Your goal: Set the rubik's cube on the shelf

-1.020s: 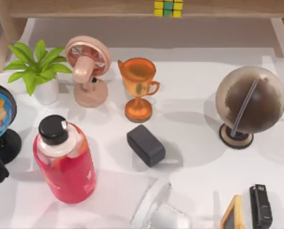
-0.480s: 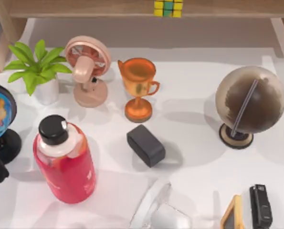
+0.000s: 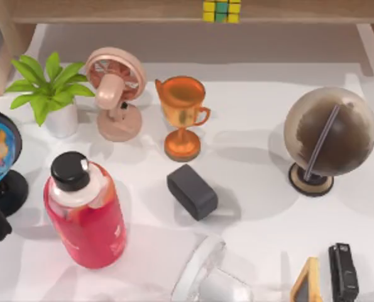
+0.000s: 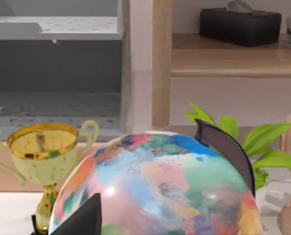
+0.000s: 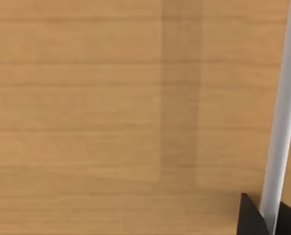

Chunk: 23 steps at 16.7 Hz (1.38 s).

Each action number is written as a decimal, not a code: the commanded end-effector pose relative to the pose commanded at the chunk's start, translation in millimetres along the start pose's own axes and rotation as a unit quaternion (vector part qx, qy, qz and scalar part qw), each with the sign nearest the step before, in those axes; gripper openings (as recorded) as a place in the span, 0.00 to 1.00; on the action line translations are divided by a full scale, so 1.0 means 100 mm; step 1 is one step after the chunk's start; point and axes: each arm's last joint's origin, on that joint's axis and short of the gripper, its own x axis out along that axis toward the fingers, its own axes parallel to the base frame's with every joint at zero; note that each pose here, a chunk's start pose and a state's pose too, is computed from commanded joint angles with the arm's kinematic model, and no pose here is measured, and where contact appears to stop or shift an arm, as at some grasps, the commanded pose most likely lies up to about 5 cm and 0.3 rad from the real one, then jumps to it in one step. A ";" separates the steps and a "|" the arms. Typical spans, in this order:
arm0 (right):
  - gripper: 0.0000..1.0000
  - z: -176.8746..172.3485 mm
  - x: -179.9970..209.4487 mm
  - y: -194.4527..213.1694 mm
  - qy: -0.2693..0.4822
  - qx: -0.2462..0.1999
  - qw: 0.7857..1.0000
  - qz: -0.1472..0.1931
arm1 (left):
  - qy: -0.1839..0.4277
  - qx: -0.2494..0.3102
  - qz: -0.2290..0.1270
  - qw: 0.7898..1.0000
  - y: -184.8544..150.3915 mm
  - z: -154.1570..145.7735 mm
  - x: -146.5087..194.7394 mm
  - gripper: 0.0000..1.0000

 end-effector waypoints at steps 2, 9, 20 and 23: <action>0.00 -0.01 0.18 -0.02 0.001 -0.003 1.000 -0.005 | 0.000 0.000 0.000 1.000 0.00 0.00 0.00 1.00; 0.00 0.01 0.45 -0.03 0.000 -0.002 1.000 -0.003 | 0.000 0.000 0.000 1.000 0.00 0.00 0.00 1.00; 0.00 0.00 1.06 -0.04 0.003 -0.002 1.000 -0.003 | 0.000 0.000 0.000 1.000 0.00 0.00 0.00 1.00; 0.00 0.00 1.07 -0.04 0.003 -0.001 1.000 -0.003 | 0.000 0.000 0.000 1.000 0.00 0.00 0.00 1.00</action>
